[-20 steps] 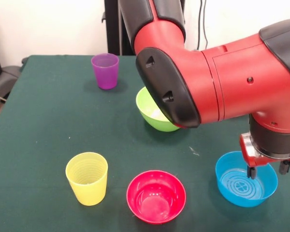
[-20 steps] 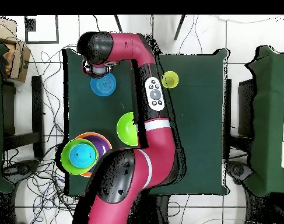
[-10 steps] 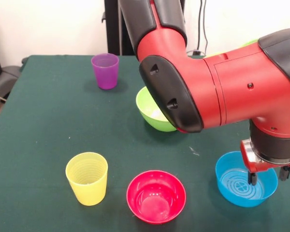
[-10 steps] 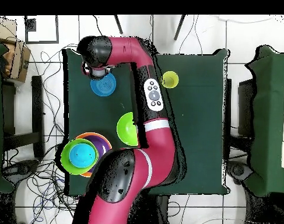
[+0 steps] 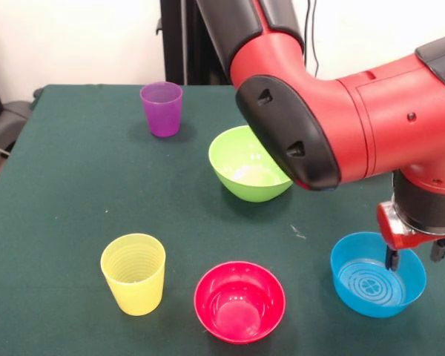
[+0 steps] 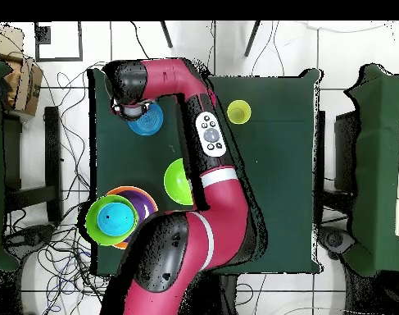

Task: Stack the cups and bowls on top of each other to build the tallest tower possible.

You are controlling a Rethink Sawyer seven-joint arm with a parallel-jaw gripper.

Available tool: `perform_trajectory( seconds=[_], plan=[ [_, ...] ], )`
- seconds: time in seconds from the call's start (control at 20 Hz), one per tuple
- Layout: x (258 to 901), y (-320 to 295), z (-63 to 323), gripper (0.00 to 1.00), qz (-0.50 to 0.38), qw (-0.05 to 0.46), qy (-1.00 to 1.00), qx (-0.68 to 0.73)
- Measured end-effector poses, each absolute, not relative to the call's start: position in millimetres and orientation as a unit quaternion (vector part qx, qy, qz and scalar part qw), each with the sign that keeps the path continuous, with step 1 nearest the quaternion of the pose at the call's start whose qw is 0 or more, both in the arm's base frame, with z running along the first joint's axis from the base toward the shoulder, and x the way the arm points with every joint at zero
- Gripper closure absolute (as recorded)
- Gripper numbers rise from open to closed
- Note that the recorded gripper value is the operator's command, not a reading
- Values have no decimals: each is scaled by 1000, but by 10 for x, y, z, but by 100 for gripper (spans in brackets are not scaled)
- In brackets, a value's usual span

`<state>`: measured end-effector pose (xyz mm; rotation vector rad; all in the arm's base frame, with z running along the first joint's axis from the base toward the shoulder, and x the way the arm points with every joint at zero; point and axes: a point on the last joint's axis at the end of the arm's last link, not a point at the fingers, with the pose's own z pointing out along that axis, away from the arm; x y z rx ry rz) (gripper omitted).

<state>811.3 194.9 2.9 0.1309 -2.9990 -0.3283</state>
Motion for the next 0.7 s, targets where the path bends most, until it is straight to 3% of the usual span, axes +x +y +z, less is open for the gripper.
perform_trajectory(
  seconds=[0.7],
  plan=[
    [8105, 2074, -78, 0, -112, 19, -992, 51]
  ],
)
